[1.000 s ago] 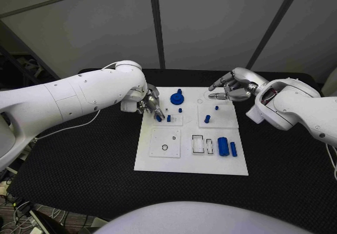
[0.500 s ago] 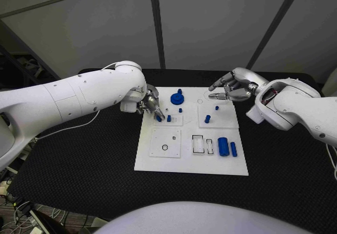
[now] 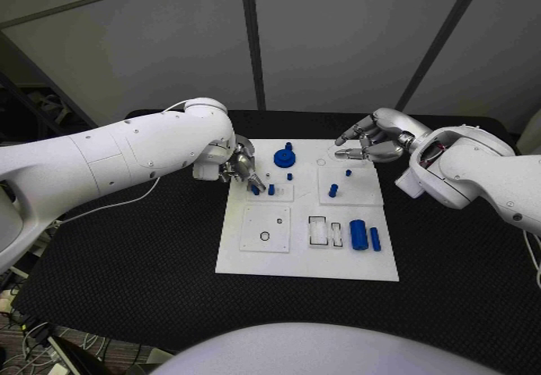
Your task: Assemble the parts on the task board
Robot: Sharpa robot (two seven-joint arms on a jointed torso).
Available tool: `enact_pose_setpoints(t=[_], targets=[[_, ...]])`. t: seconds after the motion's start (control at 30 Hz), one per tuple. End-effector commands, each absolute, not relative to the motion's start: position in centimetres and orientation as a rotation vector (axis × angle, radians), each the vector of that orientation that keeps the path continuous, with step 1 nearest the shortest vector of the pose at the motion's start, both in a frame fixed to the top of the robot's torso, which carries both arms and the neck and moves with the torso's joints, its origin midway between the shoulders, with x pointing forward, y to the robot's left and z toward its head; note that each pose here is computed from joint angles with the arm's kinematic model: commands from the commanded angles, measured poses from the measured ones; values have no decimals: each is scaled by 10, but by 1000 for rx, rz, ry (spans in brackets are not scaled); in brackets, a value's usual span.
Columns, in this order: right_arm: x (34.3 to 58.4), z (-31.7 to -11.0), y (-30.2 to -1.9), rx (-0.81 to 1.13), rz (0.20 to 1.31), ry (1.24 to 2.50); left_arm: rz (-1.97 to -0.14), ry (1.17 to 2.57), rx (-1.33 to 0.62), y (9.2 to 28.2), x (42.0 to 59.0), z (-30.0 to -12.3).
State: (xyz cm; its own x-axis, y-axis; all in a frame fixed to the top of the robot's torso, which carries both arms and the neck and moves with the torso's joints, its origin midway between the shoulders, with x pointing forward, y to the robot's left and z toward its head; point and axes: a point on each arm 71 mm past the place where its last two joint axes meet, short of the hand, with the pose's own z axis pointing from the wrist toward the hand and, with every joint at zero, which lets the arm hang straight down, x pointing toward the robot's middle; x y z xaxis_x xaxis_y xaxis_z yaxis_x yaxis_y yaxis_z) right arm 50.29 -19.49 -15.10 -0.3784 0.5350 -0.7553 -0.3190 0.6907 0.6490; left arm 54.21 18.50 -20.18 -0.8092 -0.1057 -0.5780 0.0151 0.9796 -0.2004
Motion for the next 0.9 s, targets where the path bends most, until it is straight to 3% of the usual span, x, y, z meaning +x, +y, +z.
enact_pose_setpoints(t=[0.03, 0.9], targets=[[503, -149, -194, 165, 923, 1728, -234, 2499, -72, 187, 542, -204], [502, -149, -196, 167, 920, 1728, -240, 2477, -97, 192, 543, -202]])
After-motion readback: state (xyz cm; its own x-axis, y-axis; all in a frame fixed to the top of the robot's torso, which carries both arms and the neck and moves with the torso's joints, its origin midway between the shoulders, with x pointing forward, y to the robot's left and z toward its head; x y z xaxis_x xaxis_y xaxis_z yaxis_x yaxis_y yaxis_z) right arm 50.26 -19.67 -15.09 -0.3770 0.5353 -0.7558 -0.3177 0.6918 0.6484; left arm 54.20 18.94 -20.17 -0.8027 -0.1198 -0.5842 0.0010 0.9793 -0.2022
